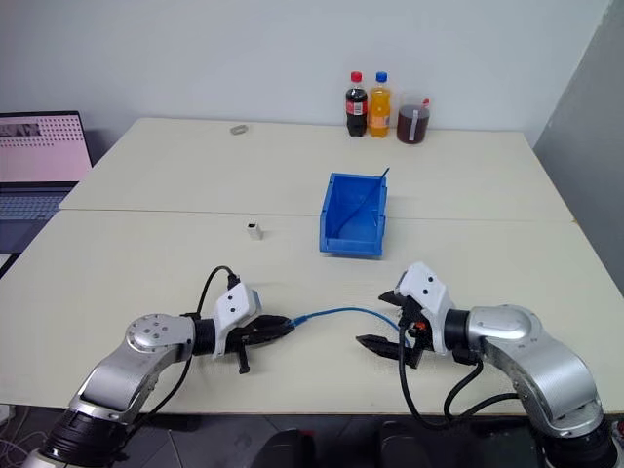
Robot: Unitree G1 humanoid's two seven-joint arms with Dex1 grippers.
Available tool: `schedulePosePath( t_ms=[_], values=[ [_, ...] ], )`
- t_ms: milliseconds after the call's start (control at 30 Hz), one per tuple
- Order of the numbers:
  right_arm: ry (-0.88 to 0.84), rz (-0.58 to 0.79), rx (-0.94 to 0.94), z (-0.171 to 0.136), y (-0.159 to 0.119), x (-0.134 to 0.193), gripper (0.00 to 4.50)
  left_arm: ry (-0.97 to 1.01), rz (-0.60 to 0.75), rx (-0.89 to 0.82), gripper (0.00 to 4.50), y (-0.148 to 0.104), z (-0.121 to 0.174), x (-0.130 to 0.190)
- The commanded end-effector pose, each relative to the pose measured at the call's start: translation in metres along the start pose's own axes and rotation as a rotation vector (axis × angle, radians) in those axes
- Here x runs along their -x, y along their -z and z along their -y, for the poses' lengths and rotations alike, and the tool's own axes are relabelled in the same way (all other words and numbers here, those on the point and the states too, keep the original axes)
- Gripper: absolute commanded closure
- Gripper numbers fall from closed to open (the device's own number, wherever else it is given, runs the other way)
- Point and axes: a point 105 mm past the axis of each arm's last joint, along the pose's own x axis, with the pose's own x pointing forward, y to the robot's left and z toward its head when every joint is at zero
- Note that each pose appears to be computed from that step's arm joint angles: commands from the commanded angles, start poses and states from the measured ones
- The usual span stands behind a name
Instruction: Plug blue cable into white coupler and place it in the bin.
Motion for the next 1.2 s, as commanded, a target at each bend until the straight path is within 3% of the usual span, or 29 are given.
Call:
schedulePosePath(
  t_ms=[33,233,400,600,1200],
  values=[
    [-0.023,0.111,-0.04,-0.009,-0.016,0.005,0.0,0.014,0.111,0.029,4.28,-0.023,0.0,-0.004],
    [-0.064,0.154,-0.204,-0.023,-0.009,-0.004,0.0,0.041,0.323,-0.005,4.28,-0.077,0.002,-0.003],
    [-0.023,0.214,-0.317,-0.017,-0.008,-0.012,0.0,0.066,0.449,0.007,4.28,-0.11,0.006,0.002],
    [0.024,0.384,-0.412,0.003,-0.035,-0.016,0.0,0.112,0.475,0.041,4.28,-0.118,0.012,0.004],
    [-0.063,0.488,-0.52,0.01,-0.058,-0.036,0.0,0.168,0.52,0.103,4.28,-0.125,0.02,0.006]
  ],
)
